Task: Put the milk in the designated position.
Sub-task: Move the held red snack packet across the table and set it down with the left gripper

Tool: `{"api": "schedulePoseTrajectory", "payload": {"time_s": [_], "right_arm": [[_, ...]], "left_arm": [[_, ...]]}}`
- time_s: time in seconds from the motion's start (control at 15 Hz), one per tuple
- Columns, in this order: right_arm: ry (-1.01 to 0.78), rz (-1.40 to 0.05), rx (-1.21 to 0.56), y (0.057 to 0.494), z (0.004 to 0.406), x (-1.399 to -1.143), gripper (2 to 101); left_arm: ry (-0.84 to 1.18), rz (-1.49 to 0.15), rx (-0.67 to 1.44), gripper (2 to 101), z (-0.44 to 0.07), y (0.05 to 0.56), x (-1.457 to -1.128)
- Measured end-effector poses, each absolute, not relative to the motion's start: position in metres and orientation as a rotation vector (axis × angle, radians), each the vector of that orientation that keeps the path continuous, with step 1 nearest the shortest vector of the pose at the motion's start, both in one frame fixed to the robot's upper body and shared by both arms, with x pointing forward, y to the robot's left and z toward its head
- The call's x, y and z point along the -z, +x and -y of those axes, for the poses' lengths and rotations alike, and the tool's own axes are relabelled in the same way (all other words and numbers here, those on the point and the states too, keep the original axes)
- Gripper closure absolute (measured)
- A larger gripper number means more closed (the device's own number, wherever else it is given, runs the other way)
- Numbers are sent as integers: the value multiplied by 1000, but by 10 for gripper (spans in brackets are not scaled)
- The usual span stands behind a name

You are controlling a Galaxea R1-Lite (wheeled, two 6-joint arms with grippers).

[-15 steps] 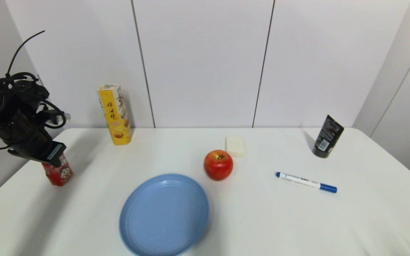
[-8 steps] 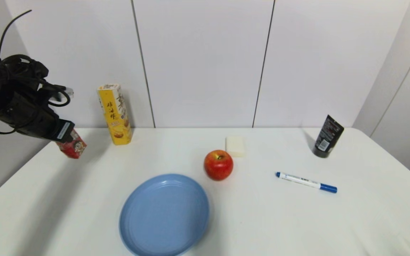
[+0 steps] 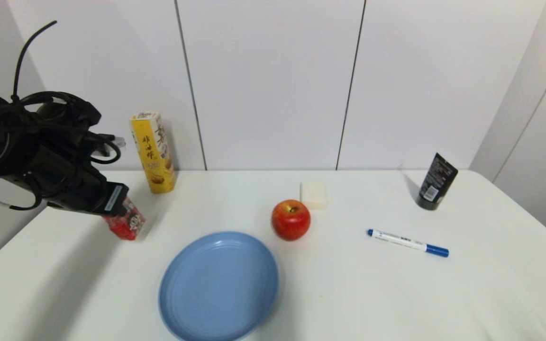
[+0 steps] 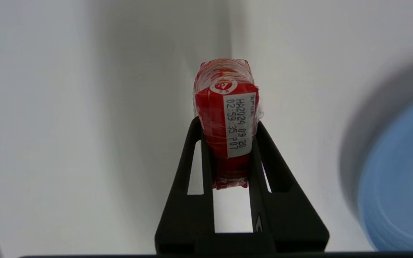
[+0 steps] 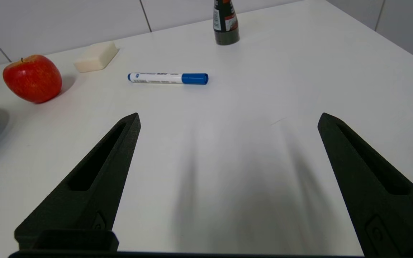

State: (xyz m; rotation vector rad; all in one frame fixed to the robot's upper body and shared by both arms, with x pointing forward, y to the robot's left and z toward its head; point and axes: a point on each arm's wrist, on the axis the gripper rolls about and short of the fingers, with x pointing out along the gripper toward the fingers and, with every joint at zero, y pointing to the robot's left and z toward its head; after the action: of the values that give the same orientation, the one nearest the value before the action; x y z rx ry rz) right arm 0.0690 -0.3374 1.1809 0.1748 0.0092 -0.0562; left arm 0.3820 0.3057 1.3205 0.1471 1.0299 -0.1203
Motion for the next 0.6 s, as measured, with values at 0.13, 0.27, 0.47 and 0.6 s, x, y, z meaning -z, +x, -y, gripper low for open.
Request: {"api": "schedulePoseTrajectory", "payload": {"time_s": [0.13,0.27,0.47,0.6], "right_arm": [[175,-9,56,69,337,-1181,43],[175,-9,56,69,337,-1181,43],[175,-9,56,69,337,-1181,43],[175,-9,56,69,337,-1181,43]], "left_arm": [[161,-1061,158,852,-293,370,-1319],[158,-1104,178,852,-282,360,-1319],[155,-1165,194,852,-269,348,-1318],[167,-1175,209,852,-264,345,-1318]]}}
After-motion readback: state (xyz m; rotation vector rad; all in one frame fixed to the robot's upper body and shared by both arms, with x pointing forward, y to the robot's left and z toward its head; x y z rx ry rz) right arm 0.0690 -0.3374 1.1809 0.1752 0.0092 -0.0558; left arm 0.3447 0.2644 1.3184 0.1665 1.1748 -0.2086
